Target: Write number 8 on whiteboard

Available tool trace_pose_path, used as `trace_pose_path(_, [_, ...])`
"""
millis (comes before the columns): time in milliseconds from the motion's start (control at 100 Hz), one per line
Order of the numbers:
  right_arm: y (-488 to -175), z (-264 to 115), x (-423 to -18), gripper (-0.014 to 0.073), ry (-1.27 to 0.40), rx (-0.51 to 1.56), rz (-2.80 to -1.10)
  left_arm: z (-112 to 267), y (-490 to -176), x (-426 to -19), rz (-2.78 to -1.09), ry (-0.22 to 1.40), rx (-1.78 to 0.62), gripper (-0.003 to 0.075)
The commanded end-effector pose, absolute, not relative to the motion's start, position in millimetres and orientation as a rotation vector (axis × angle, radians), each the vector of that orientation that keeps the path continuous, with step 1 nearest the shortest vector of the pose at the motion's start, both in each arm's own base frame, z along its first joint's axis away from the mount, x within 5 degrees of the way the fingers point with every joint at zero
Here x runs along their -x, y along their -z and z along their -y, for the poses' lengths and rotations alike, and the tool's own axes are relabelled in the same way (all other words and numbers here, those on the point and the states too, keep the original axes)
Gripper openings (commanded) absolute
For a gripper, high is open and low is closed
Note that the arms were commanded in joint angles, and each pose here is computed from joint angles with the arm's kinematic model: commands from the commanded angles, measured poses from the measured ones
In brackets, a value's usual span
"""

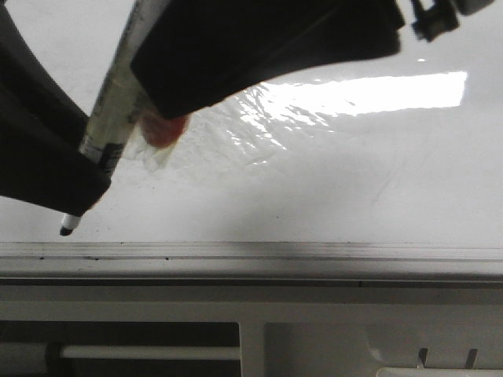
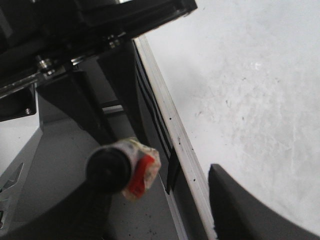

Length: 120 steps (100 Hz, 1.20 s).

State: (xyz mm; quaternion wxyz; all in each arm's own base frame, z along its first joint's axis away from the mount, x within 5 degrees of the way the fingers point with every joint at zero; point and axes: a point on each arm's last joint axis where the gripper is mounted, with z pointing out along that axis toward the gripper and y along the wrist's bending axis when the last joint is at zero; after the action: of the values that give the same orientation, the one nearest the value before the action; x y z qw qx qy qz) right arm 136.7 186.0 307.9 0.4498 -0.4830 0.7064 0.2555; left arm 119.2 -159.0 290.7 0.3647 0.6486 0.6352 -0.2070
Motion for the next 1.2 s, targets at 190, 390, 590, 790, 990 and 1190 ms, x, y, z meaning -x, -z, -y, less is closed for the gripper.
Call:
trace_pose_path(190, [-324, -198, -151, 0.0368, -0.659, 1.068, -1.723, 163, -305, -120, -1.588, 0.548, -1.614, -0.002])
trace_pose_path(390, [-318, -208, -152, 0.0367, -0.675, 1.093, -1.747, 163, -305, -120, -1.59, 0.555, -1.61, -0.002])
trace_pose_path(590, [-316, -215, -147, 0.0165, -0.684, 1.114, -1.733, 164, -306, -119, -1.596, 0.579, -1.593, -0.002])
trace_pose_path(790, [-316, -215, -147, -0.0062, -0.685, 1.12, -1.734, 164, -308, -122, -1.59, 0.566, -1.547, 0.0048])
trace_pose_path(990, [-324, -208, -140, -0.0062, -0.67, 1.146, -1.684, 156, -323, -119, -1.583, 0.557, -1.413, 0.0428])
trace_pose_path(1190, [-335, -185, -126, -0.004, -0.616, 1.145, -1.588, 123, -348, -100, -1.63, 0.625, -1.132, 0.0454])
